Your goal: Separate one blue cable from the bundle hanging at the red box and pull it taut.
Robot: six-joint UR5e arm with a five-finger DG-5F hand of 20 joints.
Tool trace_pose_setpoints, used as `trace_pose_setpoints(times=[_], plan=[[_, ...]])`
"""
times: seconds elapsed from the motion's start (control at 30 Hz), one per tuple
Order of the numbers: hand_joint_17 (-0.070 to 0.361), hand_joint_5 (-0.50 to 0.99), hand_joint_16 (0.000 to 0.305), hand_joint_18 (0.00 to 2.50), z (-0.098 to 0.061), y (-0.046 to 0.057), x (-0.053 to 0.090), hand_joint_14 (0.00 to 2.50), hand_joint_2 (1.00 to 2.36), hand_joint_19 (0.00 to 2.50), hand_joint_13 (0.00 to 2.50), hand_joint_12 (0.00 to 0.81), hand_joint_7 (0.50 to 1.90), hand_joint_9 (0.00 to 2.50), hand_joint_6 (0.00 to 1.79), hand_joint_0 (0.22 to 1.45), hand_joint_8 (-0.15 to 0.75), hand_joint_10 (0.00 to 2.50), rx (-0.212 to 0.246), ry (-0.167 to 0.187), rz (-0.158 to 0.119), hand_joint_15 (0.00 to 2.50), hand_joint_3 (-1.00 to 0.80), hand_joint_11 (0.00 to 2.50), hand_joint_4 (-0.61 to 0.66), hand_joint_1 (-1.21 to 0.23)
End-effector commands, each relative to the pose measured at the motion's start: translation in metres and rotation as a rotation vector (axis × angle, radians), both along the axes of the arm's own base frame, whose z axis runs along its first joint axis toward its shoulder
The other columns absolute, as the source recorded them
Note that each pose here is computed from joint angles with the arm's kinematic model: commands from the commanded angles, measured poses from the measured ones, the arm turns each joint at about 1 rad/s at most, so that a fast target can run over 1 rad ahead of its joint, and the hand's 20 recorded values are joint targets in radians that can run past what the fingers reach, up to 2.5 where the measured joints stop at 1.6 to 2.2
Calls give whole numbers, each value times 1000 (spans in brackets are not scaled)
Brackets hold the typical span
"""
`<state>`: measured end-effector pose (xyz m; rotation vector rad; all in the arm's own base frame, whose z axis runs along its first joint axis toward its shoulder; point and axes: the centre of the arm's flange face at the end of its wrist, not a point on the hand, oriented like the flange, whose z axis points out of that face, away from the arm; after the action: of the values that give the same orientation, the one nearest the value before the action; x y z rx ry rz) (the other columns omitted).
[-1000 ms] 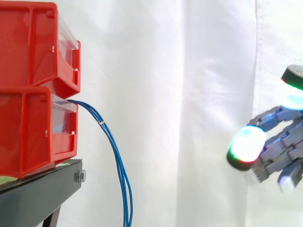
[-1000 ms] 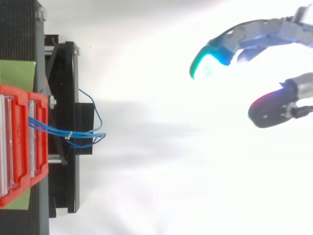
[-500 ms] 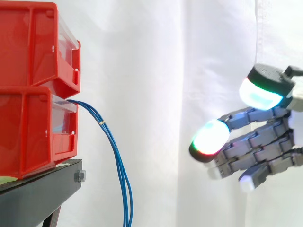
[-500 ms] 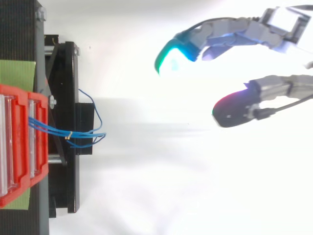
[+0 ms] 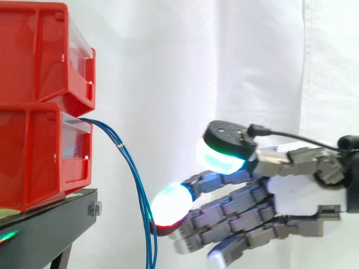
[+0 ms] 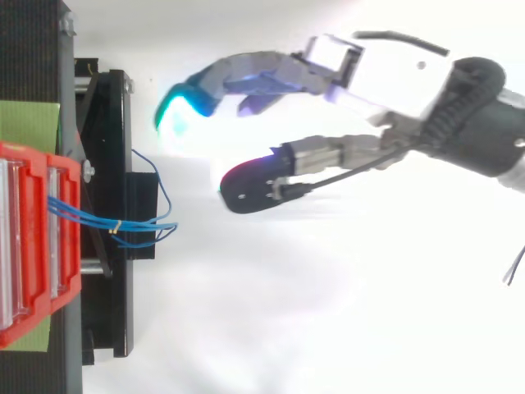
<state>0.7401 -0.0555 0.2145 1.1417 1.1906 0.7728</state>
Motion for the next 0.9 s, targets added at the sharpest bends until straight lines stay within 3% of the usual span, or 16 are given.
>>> trace_pose_setpoints(times=[0.0, 0.23, 0.5, 0.67, 0.77, 0.87], plan=[[99, -206, 44, 402, -7, 5, 17, 3, 1000, 604, 257, 315, 797, 417, 503, 547, 185, 1, 7, -7, 14, 80, -500, 58, 177, -516], [100, -206, 44, 408, -33, 15, 27, 3, 1000, 601, 258, 317, 797, 417, 503, 539, 188, 0, 16, -39, 31, 75, -500, 44, 176, -501], [107, -195, 48, 515, -33, 26, 27, 4, 1000, 590, 358, 341, 814, 520, 503, 491, 231, 4, 16, -35, 48, 99, -500, 107, 217, -507], [107, -193, 48, 540, -32, 29, 28, 5, 1000, 587, 404, 338, 813, 554, 503, 488, 238, 5, 21, -41, 78, 132, -500, 137, 224, -532], [104, -192, 46, 547, -31, 32, 29, 5, 1000, 595, 419, 332, 815, 562, 503, 497, 236, 7, 42, -51, 88, 144, -500, 140, 223, -554], [103, -192, 46, 545, -28, 39, 32, 6, 1000, 589, 423, 329, 816, 568, 503, 506, 234, 5, 103, -78, 109, 147, -500, 145, 223, -558]])
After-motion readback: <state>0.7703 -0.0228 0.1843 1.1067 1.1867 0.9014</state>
